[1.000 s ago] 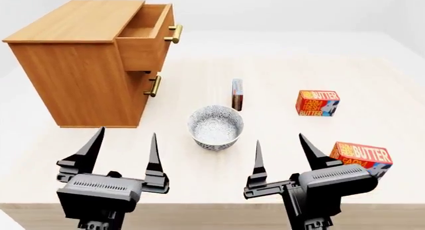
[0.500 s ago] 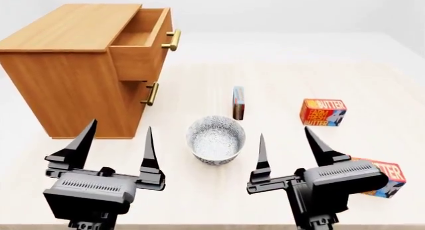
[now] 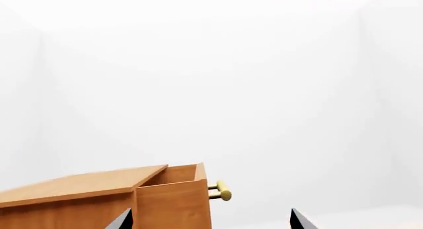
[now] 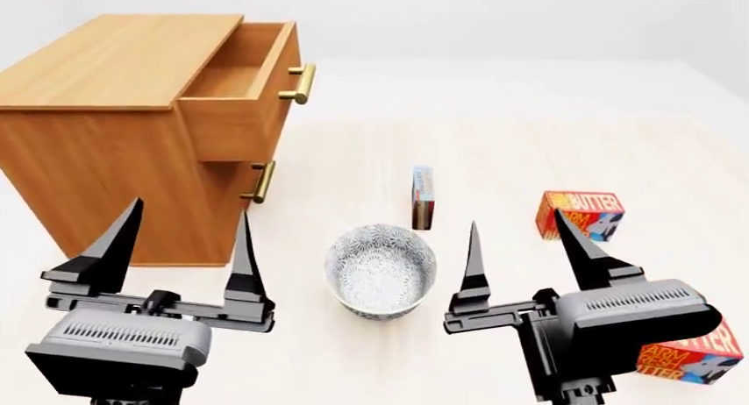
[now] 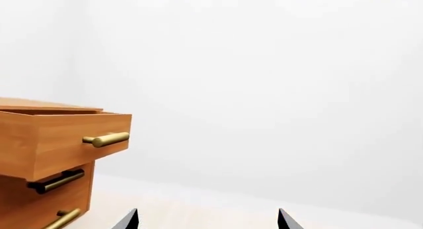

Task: Put the chocolate pudding in the top drawer of the cabinet and close it.

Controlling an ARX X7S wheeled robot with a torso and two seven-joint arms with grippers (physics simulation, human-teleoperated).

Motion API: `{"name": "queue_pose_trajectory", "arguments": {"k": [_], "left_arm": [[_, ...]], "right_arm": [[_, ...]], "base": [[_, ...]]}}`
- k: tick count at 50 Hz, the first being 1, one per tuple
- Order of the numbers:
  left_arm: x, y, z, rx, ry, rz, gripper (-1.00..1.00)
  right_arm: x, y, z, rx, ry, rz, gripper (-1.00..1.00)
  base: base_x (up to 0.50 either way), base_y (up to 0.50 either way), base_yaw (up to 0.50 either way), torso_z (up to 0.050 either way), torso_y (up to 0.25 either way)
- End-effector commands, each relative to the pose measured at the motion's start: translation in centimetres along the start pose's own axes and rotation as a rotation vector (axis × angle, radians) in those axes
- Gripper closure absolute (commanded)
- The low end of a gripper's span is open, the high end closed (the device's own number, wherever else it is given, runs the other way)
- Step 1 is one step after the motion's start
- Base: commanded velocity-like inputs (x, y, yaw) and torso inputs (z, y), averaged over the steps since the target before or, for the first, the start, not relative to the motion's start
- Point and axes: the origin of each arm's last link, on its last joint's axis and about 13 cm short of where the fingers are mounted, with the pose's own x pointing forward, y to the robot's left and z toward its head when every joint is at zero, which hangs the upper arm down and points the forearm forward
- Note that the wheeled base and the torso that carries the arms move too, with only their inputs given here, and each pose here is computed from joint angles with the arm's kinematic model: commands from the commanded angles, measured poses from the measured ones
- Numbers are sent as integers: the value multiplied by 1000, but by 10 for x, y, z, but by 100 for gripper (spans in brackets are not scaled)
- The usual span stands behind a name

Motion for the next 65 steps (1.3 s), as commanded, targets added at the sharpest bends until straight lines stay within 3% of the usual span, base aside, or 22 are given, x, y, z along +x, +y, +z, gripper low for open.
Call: {"name": "queue_pose_trajectory", "arguments": {"k": [1,7,19,34,45,65], "left_arm": [[-1,3,4,1,-24,2,-100],[4,4,4,20,-14,-16,-100],[38,20,22,54,22,-164,-100],[69,35,58,25,55,-263,-100],[91,46,77,-8,72,-280,-100],[102,46,90,-12,66,-318,-100]], "right_arm": [[-2,-1,4,-5,-14,-15,-100],[2,-2,5,10,9,-1,-100],[36,-16,31,41,69,98,-100],[31,-38,79,19,123,176,-100],[50,-46,95,1,150,201,-100],[64,-48,103,-16,154,222,-100]], "base": [[156,0,0,0,0],[158,0,0,0,0],[158,0,0,0,0],[140,0,0,0,0],[122,0,0,0,0],[89,0,0,0,1]]}}
